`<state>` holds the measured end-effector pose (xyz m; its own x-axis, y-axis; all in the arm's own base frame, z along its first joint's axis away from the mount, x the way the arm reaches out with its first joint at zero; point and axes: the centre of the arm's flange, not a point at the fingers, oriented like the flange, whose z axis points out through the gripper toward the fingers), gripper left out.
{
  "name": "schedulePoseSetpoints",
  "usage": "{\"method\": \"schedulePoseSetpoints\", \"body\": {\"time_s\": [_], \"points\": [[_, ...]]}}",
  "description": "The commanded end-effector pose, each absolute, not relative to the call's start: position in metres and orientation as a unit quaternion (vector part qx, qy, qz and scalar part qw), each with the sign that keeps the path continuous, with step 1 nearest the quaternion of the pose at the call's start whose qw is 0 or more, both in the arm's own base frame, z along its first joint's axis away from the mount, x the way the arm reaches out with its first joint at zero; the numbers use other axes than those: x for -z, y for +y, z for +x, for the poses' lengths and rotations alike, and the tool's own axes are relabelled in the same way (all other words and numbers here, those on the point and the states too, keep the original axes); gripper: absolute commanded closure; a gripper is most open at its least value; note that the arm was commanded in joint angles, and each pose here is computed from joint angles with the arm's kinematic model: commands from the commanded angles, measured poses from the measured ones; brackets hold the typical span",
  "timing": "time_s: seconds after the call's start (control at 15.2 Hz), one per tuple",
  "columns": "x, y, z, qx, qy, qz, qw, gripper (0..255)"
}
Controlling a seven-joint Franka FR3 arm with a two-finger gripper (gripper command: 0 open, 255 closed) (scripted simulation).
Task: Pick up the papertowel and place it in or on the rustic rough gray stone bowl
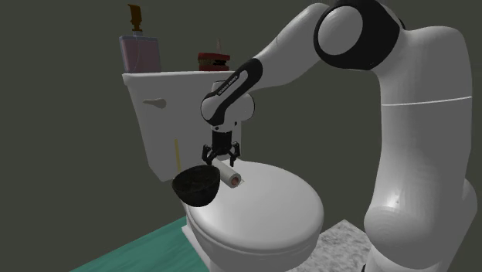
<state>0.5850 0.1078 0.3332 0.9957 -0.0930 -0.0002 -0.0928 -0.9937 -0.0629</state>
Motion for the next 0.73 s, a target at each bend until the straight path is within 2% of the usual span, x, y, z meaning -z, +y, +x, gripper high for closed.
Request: {"method": "schedulePoseSetpoints", "body": {"time_s": [0.0,0.13,0.2,0.66], "points": [[-0.3331,0.1078,0.5851,0.001,0.047,-0.998,0.031,0],[-0.3331,0.1078,0.5851,0.001,0.047,-0.998,0.031,0],[-0.3331,0.1078,0.5851,0.001,0.047,-0.998,0.031,255],[-0.3326,0.1078,0.5844,0.001,0.047,-0.998,0.031,255]]}}
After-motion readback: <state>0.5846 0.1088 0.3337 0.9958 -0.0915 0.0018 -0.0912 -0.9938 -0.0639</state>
